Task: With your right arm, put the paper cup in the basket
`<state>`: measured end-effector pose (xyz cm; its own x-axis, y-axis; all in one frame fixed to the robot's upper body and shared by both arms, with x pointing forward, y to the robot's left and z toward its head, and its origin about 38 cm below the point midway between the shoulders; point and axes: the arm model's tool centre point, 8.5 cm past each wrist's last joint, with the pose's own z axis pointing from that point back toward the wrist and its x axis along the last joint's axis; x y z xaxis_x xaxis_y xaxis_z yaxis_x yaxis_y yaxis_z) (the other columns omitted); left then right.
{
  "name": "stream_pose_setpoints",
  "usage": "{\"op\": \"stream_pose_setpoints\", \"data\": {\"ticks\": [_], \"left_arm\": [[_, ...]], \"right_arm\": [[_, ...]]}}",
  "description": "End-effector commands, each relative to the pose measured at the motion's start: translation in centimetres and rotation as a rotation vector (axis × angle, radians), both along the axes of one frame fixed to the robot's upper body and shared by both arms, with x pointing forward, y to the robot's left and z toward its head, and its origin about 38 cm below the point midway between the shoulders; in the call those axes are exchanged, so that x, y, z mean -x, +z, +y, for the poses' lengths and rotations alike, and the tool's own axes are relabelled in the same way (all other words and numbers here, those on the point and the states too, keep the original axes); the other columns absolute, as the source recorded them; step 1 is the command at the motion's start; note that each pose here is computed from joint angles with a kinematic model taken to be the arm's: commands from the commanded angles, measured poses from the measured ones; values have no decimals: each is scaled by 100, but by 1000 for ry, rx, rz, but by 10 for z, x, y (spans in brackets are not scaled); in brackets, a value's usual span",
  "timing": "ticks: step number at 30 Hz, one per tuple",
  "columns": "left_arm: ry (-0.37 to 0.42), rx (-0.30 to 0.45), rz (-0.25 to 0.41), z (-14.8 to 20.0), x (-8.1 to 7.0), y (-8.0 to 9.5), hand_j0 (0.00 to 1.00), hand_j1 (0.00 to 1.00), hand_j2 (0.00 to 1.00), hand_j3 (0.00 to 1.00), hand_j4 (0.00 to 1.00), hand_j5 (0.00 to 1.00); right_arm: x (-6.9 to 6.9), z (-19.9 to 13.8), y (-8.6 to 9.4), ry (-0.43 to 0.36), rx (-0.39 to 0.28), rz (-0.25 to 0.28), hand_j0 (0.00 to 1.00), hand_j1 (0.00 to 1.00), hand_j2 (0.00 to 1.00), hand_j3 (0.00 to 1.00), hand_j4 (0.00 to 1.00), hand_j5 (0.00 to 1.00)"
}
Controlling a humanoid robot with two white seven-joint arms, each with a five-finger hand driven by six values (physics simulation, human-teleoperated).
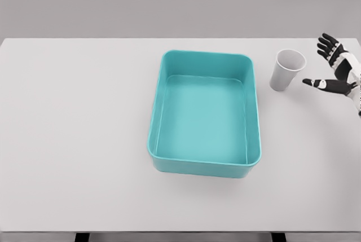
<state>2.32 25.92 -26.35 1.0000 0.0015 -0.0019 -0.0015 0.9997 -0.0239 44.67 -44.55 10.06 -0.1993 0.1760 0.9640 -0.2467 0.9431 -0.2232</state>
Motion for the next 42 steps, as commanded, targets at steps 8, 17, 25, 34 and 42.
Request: {"op": "stream_pose_setpoints", "data": {"ticks": [8, 17, 25, 34, 42], "left_arm": [[0, 0, 0, 0, 0, 0, 100, 100, 100, 100, 100, 100], [0, 0, 0, 0, 0, 0, 100, 100, 100, 100, 100, 100], [1, 0, 2, 0, 1, 0, 100, 100, 100, 100, 100, 100], [0, 0, 0, 0, 0, 0, 100, 100, 100, 100, 100, 100], [0, 0, 2, 0, 1, 0, 100, 100, 100, 100, 100, 100]], "right_arm": [[1, 5, -33, -21, -38, 120, 100, 100, 100, 100, 100, 100], [-15, 23, -26, 11, -55, 117, 100, 100, 100, 100, 100, 100], [-19, 30, -26, 20, -66, 118, 100, 100, 100, 100, 100, 100], [-21, 42, -28, 37, -77, 115, 100, 100, 100, 100, 100, 100], [-21, 47, -33, 44, -83, 125, 100, 100, 100, 100, 100, 100]]}}
